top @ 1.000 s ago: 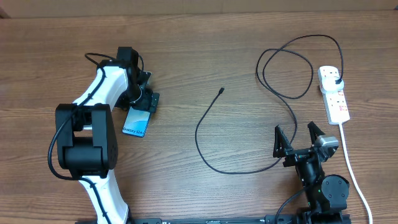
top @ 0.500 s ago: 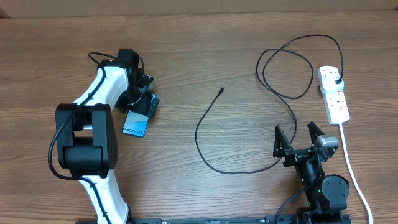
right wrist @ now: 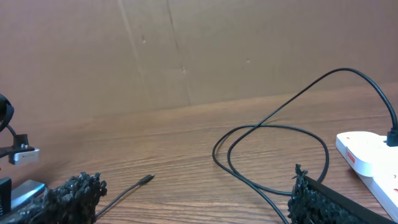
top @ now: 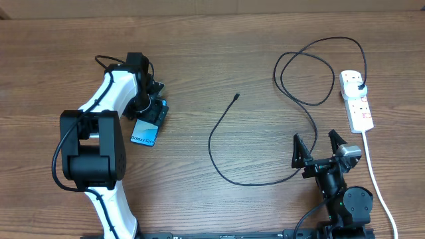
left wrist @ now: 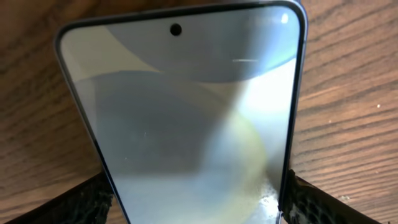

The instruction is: Plug charger to phone and switch on socket

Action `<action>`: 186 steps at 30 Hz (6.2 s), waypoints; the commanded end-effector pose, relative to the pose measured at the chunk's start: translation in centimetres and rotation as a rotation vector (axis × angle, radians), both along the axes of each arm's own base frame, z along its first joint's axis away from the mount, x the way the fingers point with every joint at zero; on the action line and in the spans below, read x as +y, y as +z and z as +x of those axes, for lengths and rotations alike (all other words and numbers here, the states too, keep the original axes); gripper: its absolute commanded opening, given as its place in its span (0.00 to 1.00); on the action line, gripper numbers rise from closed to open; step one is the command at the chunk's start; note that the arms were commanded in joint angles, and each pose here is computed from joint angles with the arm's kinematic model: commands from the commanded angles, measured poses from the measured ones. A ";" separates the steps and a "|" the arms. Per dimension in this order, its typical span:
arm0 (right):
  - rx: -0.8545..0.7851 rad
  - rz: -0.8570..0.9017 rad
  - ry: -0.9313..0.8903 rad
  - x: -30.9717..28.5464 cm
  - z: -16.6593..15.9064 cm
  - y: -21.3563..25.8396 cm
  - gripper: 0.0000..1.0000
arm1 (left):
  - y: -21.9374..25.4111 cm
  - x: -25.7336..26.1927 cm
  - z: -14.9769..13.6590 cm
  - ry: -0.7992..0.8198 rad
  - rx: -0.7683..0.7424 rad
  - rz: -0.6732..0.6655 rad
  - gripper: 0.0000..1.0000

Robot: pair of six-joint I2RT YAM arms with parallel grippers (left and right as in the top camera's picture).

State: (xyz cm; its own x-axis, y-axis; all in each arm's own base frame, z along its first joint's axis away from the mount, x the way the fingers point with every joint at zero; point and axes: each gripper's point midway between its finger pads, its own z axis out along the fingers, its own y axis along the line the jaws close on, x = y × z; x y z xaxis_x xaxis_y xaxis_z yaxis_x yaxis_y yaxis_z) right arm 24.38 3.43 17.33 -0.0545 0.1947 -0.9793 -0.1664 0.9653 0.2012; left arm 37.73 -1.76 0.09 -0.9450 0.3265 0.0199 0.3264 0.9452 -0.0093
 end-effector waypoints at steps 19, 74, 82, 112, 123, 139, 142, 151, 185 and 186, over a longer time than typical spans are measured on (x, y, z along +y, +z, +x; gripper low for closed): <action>-0.004 -0.001 -0.008 -0.1 0.0 -0.2 1.00 | -3.8 -1.3 -1.5 0.096 0.035 -0.071 0.89; -0.004 -0.001 -0.008 -0.1 0.0 -0.2 1.00 | -3.6 -2.1 -3.1 0.371 0.119 -0.097 0.90; -0.004 -0.001 -0.008 -0.1 0.0 -0.2 1.00 | -3.5 -2.1 -3.5 0.460 0.141 -0.085 0.90; -0.004 -0.001 -0.008 -0.1 0.0 -0.2 1.00 | -3.4 -2.4 -4.1 0.671 0.185 -0.074 0.90; -0.004 -0.002 -0.008 -0.1 0.0 -0.2 1.00 | -3.5 -2.2 -3.4 0.522 0.142 -0.089 0.90; -0.004 -0.001 -0.008 -0.1 0.0 -0.2 1.00 | -3.6 -1.7 -3.2 0.297 0.117 -0.081 0.95; -0.004 -0.001 -0.008 -0.1 0.0 -0.2 1.00 | -3.6 -1.6 -3.2 0.295 0.114 -0.072 0.95; -0.004 -0.002 -0.008 -0.1 0.0 -0.2 1.00 | -3.6 -1.7 -3.4 0.323 0.123 -0.071 0.90; -0.004 -0.001 -0.008 -0.1 0.0 -0.2 1.00 | 3.3 -2.1 1.0 0.339 0.062 -0.083 0.74; -0.004 -0.002 -0.008 -0.1 0.0 -0.2 1.00 | 3.8 -2.1 1.3 0.344 0.055 -0.085 0.74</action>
State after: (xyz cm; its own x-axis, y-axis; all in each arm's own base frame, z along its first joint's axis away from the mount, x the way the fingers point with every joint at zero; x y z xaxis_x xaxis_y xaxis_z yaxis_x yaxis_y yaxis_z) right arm 24.38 3.45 17.34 -0.0543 0.1947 -0.9794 -0.1673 0.9652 0.2012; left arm 36.88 -3.05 1.61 -0.9918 -0.0037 0.1276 -0.0128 0.9974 -0.0707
